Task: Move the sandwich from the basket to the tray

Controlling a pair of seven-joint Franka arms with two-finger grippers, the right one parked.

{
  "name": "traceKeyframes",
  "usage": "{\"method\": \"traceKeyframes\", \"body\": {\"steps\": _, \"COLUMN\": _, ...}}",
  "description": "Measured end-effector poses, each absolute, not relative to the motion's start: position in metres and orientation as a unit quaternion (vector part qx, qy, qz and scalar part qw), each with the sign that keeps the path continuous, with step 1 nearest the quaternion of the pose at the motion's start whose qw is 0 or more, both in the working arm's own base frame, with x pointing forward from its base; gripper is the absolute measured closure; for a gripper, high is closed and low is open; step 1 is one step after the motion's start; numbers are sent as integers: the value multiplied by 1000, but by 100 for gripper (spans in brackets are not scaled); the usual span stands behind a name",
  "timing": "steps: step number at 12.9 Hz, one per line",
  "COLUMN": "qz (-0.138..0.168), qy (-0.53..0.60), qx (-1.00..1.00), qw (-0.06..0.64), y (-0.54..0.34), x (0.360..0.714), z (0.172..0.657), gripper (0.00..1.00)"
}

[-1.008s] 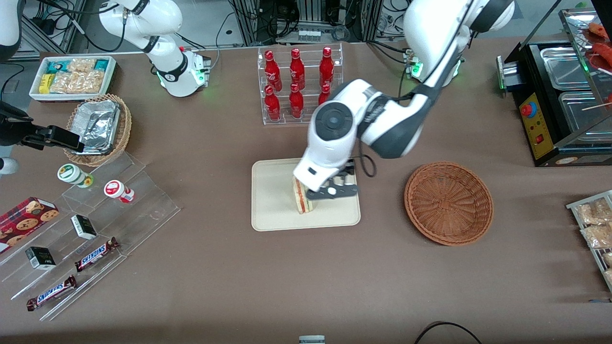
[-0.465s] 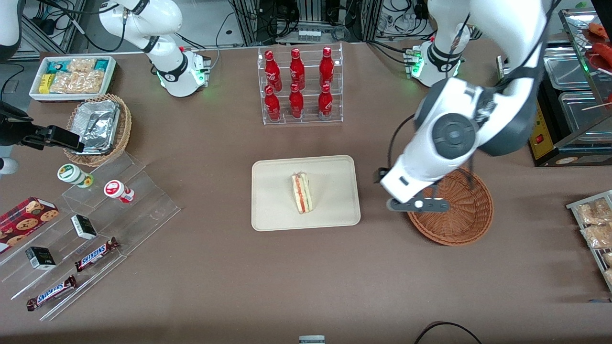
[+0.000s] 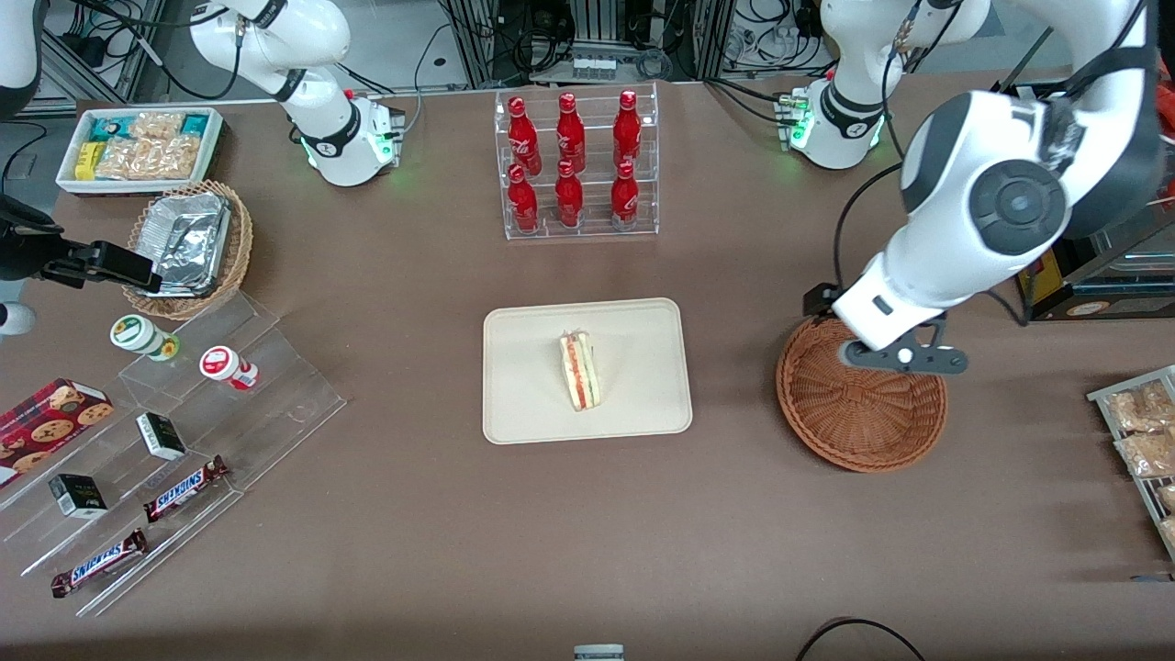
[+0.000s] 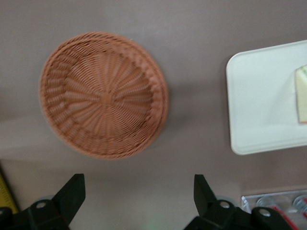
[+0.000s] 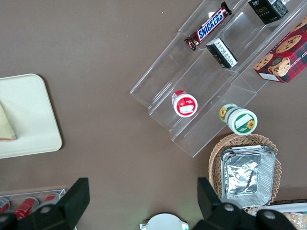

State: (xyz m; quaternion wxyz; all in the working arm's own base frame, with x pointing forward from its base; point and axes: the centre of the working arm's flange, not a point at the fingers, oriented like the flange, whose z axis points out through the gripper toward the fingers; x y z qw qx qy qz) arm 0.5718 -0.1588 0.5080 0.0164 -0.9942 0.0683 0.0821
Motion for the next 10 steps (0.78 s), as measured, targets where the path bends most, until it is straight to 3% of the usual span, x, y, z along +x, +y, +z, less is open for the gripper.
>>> {"method": "traceKeyframes", "body": {"steps": 5, "qz": 98, "qy": 80, "qx": -992, "qw": 15, "y": -85, "x": 552, "z": 555, "gripper": 0}}
{"method": "traceKeyframes", "body": {"steps": 10, "qz": 92, "qy": 64, "qx": -994, "qw": 20, "y": -67, "x": 530, "z": 591, "gripper": 0}}
